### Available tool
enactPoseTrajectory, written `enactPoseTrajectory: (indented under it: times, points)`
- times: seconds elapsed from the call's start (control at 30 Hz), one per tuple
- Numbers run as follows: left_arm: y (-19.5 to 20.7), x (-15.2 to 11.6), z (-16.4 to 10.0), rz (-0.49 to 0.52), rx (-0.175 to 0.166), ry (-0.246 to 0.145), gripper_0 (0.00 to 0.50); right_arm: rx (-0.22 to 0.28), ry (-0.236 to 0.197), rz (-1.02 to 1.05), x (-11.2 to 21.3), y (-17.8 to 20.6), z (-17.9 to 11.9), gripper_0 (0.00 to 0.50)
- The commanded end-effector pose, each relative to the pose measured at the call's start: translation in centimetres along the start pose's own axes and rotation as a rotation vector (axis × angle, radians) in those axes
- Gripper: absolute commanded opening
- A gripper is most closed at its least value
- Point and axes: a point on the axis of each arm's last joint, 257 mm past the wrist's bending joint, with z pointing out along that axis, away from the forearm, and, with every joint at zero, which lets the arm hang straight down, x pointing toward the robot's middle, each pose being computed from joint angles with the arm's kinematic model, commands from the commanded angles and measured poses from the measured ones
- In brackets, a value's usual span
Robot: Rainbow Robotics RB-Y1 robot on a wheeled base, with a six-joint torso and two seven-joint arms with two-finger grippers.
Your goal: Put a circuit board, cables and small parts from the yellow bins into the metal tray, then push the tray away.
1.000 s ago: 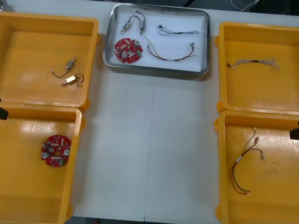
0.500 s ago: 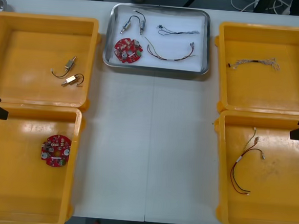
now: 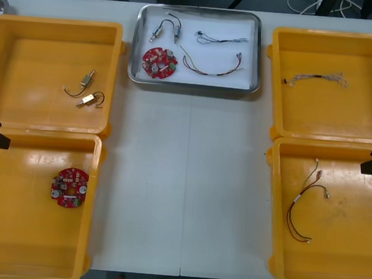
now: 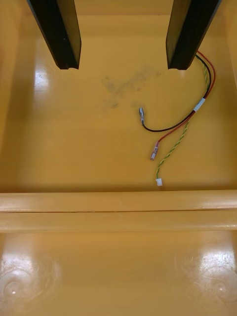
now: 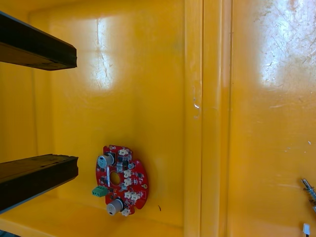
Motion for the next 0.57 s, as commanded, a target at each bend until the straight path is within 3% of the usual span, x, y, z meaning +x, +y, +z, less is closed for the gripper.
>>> enactPoseTrajectory:
  times: [0.03, 0.57]
  points:
    - [1.08, -0.72, -1.51, 0.037, -0.039, -0.036, 0.5, 0.046, -0.015, 0.068, -0.21, -1.99, -1.01, 0.5]
    - [1.08, -0.72, -1.51, 0.037, -0.039, -0.036, 0.5, 0.046, -0.015, 0.068, -0.21, -1.99, -1.01, 0.5]
